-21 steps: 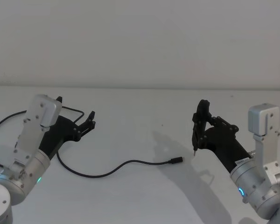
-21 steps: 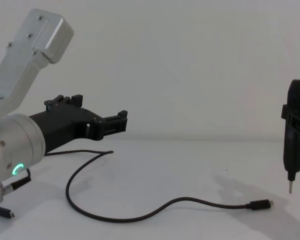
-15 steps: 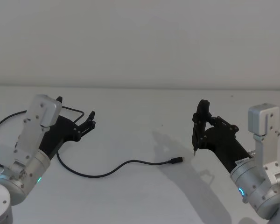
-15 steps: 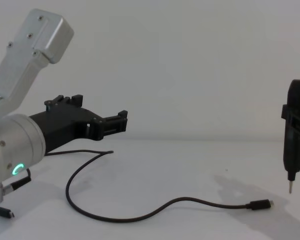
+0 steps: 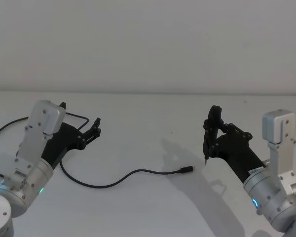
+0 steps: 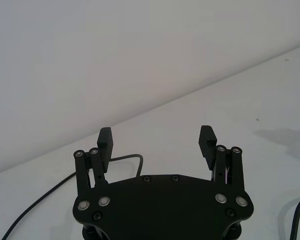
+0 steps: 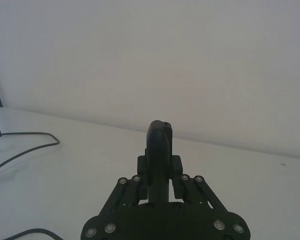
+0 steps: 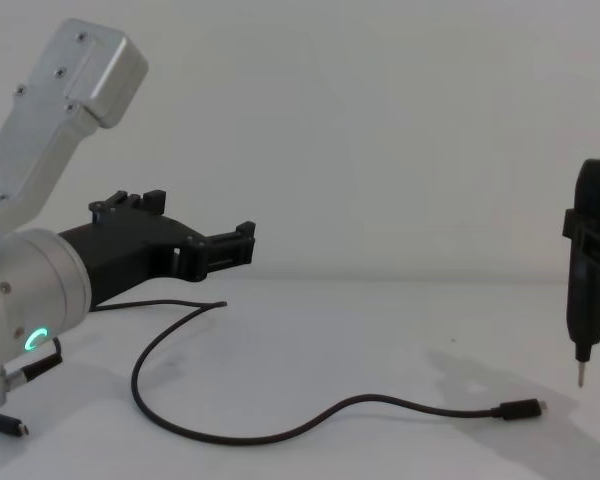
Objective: Pick up the data cable with the one hand.
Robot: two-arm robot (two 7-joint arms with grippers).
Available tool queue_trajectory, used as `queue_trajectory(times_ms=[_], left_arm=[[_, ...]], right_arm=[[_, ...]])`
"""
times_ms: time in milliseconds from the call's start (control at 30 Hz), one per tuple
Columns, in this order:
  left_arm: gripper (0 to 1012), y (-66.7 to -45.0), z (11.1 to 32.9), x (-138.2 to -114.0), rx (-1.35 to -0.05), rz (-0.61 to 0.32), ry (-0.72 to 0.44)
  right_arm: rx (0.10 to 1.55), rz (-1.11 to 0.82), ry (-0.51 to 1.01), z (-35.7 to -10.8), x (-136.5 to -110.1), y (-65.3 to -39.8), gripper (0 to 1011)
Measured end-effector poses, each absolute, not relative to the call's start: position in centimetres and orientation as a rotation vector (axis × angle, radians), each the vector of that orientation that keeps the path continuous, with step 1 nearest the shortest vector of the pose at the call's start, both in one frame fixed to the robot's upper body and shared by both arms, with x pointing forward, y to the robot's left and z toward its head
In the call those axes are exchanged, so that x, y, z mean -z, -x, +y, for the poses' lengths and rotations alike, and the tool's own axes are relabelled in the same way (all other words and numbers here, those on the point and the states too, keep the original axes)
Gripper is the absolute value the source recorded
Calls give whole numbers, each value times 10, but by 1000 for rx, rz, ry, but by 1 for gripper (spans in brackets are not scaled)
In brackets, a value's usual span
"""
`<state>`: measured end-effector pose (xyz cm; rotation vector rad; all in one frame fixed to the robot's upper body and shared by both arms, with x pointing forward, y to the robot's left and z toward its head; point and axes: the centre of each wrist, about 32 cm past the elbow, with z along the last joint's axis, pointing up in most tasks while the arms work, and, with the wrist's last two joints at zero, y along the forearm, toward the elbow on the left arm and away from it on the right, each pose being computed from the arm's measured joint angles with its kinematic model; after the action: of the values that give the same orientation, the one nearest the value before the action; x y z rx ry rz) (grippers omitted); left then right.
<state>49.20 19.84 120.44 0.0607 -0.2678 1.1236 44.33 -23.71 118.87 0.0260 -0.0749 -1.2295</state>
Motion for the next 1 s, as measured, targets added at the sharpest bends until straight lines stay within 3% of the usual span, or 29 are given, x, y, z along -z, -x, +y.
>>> queue_trajectory(times_ms=[467,1000], left_arm=[[1004,-494,201,-1206,-1084,-262,-72],[1004,-510,214,-1218,-875,-212,-144]], right_arm=[[1229,-75,-26,-237,-1189,-443,274],[1229,-75,-26,-237,-1189,-443,274]])
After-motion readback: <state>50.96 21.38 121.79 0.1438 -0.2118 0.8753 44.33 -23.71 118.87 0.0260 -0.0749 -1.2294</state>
